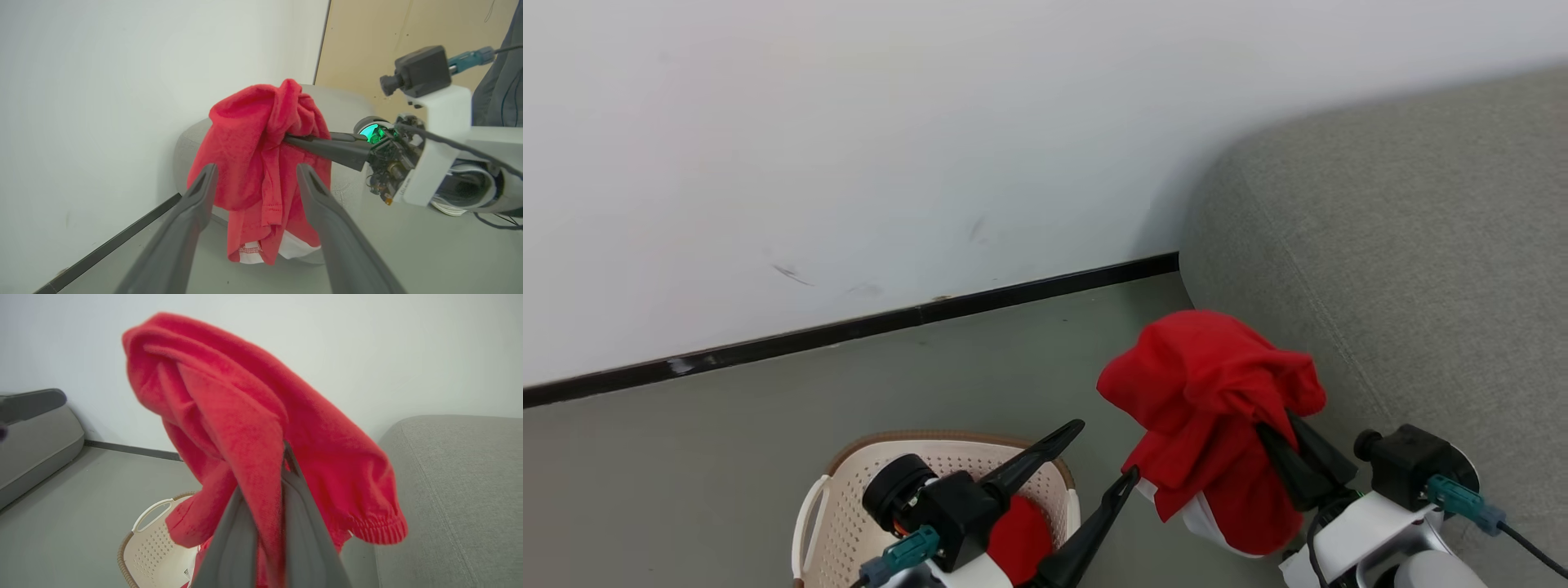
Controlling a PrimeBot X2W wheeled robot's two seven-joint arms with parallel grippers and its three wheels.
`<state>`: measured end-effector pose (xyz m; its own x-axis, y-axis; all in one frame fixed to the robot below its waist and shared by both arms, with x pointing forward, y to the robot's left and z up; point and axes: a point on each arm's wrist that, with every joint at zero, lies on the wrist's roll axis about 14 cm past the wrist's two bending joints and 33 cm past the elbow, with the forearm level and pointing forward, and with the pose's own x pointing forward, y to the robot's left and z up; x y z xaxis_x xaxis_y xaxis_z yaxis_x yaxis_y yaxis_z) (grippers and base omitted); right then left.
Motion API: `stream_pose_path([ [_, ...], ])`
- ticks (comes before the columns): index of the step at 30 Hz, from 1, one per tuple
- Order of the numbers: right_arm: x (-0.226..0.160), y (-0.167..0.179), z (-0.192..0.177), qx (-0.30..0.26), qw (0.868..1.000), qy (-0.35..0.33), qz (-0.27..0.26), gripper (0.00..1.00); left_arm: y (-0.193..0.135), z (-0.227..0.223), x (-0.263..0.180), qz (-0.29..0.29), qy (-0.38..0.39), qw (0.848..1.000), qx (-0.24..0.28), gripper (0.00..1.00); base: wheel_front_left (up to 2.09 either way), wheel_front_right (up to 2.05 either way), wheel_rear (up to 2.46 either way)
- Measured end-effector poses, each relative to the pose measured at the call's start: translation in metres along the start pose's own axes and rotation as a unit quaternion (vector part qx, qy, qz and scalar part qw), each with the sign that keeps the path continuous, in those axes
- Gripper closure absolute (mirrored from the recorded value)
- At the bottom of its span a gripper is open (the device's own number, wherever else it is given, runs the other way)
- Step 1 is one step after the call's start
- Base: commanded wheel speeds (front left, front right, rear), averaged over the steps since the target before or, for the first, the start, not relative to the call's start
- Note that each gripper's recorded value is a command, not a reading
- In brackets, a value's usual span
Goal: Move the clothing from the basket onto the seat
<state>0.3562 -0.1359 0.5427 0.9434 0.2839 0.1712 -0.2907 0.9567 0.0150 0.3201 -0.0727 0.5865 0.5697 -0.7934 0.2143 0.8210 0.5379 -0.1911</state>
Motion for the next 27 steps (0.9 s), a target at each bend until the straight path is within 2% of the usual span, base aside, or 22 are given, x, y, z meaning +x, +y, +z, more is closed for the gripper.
stream_pose_path([
  [11, -0.027, -0.042, 0.008, -0.019, 0.997, -0.004, -0.074, 1.00, -0.014, -0.010, 0.014, -0.036, 0.006, 0.999, -0.013, 0.00, 0.00, 0.00, 0.00],
  [17, -0.052, -0.068, 0.009, -0.030, 0.992, 0.001, -0.126, 1.00, -0.025, -0.014, 0.023, -0.058, 0.003, 0.998, -0.023, 0.00, 0.00, 0.00, 0.00],
  [27, -0.081, -0.093, 0.013, -0.044, 0.983, 0.006, -0.177, 1.00, -0.038, -0.018, 0.034, -0.085, 0.004, 0.996, -0.034, 0.00, 0.00, 0.00, 0.00],
])
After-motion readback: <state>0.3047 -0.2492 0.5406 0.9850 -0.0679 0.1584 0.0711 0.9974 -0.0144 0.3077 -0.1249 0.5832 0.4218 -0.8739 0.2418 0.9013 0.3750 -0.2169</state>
